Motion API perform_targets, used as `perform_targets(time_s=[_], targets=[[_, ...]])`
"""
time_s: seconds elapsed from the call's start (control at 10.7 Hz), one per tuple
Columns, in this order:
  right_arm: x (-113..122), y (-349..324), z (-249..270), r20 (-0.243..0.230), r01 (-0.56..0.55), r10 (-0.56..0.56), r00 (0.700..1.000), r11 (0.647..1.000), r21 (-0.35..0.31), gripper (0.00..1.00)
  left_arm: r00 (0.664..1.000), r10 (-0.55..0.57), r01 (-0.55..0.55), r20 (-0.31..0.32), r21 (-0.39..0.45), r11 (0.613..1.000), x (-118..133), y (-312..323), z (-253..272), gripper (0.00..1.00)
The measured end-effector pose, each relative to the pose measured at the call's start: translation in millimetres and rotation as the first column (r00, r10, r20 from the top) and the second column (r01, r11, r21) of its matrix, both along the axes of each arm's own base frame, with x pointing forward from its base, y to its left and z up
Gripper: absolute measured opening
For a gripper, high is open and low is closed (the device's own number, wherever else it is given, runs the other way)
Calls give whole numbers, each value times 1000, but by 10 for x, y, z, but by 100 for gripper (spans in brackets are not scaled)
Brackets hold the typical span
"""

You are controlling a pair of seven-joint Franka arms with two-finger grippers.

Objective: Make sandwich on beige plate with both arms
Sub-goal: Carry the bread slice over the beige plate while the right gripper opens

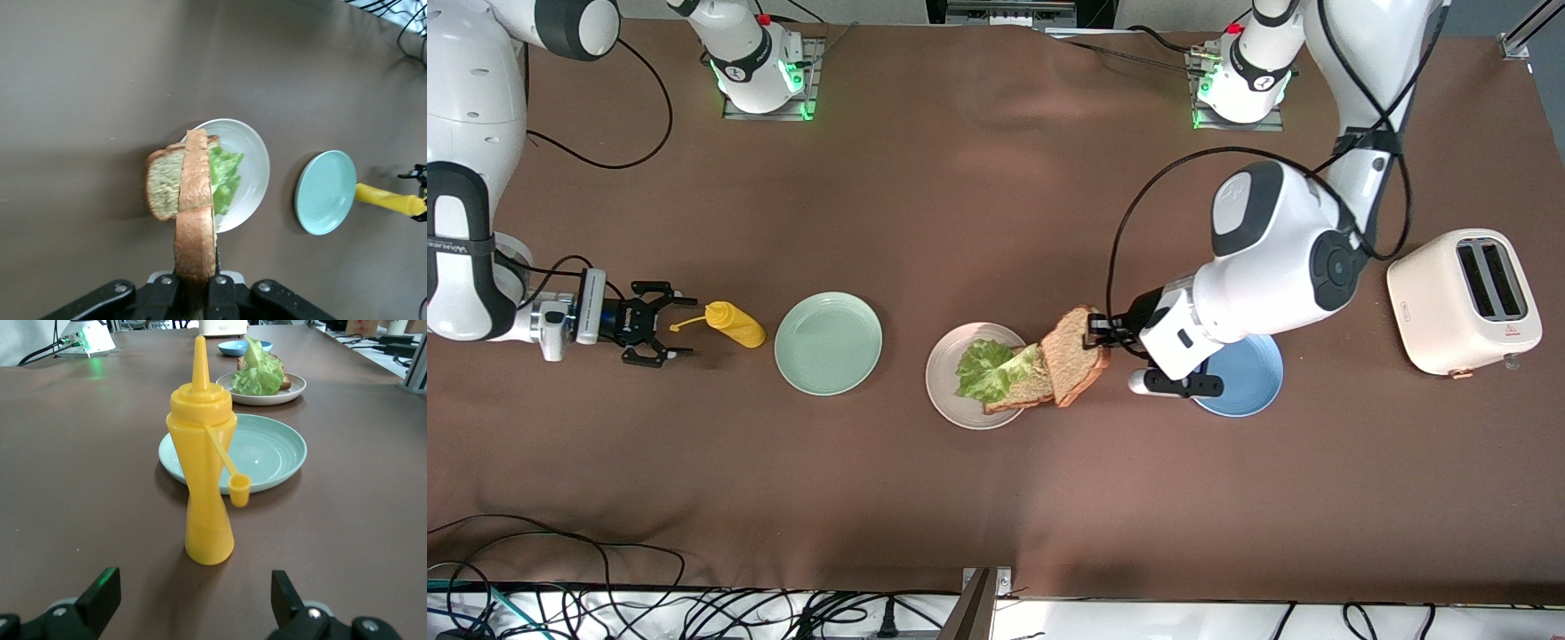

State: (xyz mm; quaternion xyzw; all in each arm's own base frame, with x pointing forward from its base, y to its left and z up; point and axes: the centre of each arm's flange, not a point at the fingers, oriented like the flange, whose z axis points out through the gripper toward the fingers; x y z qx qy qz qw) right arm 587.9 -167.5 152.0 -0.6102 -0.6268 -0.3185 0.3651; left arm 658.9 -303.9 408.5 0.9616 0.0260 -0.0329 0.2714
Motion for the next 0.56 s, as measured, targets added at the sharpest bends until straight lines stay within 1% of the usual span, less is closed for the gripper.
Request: perform_targets(time_s=[0.19, 0.37, 0.47, 0.56], targets=[[69, -118, 263, -47, 38, -42, 998, 995, -90, 100, 1000, 26, -26, 12, -22, 999, 42, -74, -137, 10], [136, -186, 713, -103, 80, -99, 990, 981, -178, 100, 999, 44, -43, 20, -48, 998, 28, -267, -312, 10], [141, -209, 889, -123, 90, -118, 985, 973, -210, 100, 998, 56, -55, 17, -68, 996, 6, -387, -407, 10], [151, -241, 1008, -122, 100, -132, 984, 965, -242, 100, 998, 58, -57, 5, -79, 995, -27, -485, -503, 10]])
